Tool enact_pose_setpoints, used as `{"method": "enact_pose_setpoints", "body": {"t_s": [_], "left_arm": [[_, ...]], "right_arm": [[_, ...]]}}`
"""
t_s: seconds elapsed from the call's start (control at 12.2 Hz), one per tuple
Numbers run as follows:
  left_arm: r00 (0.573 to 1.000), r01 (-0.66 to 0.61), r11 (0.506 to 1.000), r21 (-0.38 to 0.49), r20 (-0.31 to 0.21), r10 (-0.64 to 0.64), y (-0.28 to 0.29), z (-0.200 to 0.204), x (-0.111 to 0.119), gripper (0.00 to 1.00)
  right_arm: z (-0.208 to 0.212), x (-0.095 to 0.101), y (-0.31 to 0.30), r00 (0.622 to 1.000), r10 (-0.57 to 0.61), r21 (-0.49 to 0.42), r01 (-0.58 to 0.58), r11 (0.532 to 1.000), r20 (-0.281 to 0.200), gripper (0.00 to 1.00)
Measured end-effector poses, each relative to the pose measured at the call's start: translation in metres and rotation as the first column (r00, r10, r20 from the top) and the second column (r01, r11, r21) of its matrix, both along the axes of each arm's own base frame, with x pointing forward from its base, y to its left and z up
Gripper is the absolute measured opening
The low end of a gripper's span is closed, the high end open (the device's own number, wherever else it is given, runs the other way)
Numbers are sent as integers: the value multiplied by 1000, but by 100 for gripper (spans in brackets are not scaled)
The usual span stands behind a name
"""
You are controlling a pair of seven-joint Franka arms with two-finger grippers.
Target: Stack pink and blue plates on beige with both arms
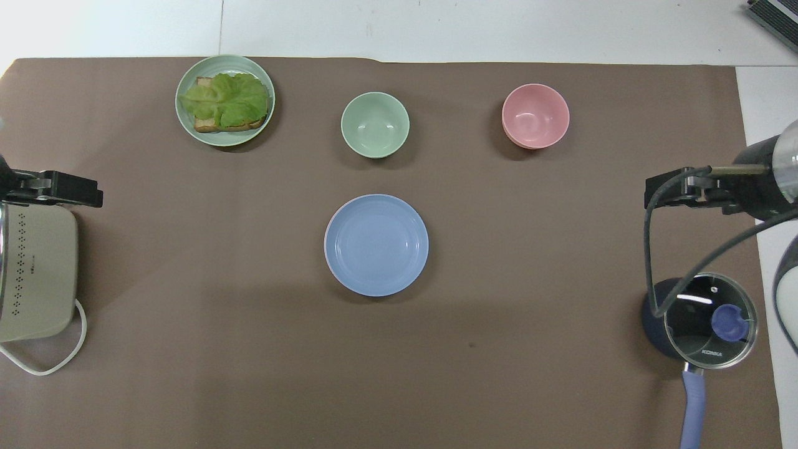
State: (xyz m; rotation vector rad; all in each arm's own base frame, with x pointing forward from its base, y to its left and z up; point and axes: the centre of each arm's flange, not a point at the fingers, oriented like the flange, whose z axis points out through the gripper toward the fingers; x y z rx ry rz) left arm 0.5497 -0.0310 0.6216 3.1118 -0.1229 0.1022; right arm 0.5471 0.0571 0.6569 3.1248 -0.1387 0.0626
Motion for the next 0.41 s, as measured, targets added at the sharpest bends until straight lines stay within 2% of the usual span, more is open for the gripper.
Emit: {"method": "enact_pose_setpoints", "body": {"t_s": [0.41], "left_arm": [[1000, 0, 1000, 0, 0, 0, 0, 0, 0, 100]], "right_arm": [[-1, -2, 0, 1000, -1, -2, 0, 1000, -16, 100]]}}
